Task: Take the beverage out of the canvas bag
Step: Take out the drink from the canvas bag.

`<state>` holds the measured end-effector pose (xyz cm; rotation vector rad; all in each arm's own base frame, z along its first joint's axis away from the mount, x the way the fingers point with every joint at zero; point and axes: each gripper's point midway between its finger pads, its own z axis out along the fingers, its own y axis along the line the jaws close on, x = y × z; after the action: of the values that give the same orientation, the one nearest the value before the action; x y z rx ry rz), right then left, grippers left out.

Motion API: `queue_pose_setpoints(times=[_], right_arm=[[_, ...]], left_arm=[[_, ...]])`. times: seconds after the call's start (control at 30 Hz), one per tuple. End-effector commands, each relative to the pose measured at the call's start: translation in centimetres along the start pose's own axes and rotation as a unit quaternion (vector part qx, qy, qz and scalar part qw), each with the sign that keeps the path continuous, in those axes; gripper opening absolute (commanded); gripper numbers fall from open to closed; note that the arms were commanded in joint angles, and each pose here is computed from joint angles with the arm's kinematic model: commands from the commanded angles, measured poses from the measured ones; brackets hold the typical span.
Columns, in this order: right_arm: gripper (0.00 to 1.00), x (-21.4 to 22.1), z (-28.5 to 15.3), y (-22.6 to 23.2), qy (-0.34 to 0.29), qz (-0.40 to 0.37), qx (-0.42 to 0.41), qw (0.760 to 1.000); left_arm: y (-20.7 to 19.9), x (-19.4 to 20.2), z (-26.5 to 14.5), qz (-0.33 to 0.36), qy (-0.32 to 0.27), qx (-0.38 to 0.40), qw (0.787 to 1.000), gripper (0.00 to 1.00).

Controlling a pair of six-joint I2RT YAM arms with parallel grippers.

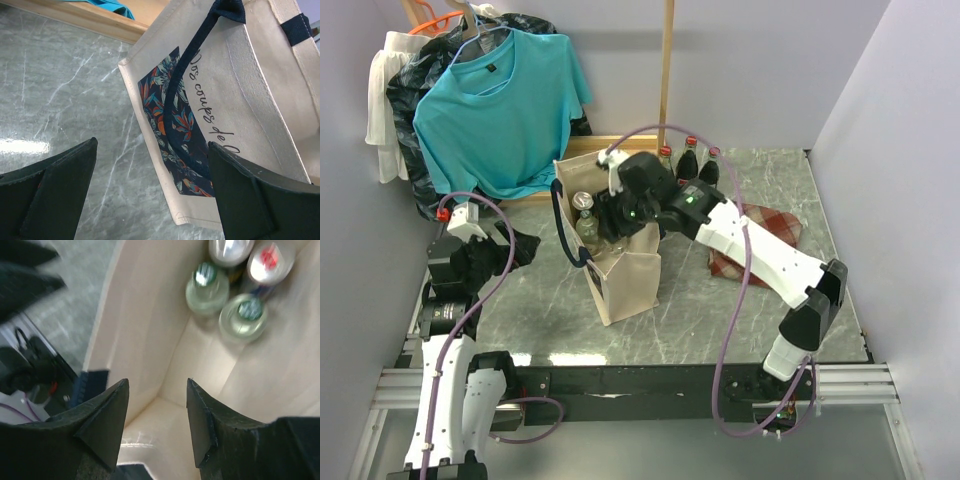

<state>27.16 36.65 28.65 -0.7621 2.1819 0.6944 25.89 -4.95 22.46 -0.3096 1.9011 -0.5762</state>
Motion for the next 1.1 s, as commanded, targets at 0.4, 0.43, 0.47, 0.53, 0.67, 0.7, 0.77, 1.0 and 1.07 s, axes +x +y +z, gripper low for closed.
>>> queue_pose_setpoints(times=[0.4,0.43,0.47,0.53,0.67,0.7,0.77,1.0,1.07], right_arm=[[0.61,1.2,2.0,-2.3,0.010,-0.005,0.091,0.996],[0.62,0.8,2.1,-2.4,0.006,-0.008,0.094,0.996],[0.62,0.5,2.4,-2.7,0.006,-0.010,0.098,0.995],[0.63,-0.4,3.0,-3.1,0.001,-0.010,0.102,0.995],[0.63,-1.9,3.7,-4.7,-0.012,0.002,0.110,0.994],[0.63,-1.9,4.0,-5.5,-0.010,0.009,0.111,0.994],[0.63,-2.5,4.0,-6.0,-0.017,0.017,0.107,0.994],[0.60,-3.0,5.6,-7.9,-0.006,0.026,0.103,0.994],[0.60,-3.2,5.8,-8.0,-0.002,0.022,0.103,0.994]], left_arm=[[0.0,-1.0,0.2,-0.002,-0.012,-0.009,1.000,0.96],[0.0,-1.0,0.2,-0.002,-0.010,-0.010,1.000,0.96],[0.0,-1.0,0.2,-0.002,-0.010,-0.011,1.000,0.96],[0.1,-0.9,0.3,-0.003,-0.009,-0.014,1.000,0.96],[0.4,-0.8,0.5,-0.005,-0.003,-0.017,1.000,0.96],[0.3,-0.7,0.5,-0.005,-0.002,-0.016,1.000,0.96],[0.4,-0.7,0.6,-0.005,0.000,-0.016,1.000,0.96],[0.5,-0.6,0.9,-0.006,0.005,-0.017,1.000,0.96],[0.5,-0.5,1.0,-0.008,0.008,-0.019,1.000,0.96]])
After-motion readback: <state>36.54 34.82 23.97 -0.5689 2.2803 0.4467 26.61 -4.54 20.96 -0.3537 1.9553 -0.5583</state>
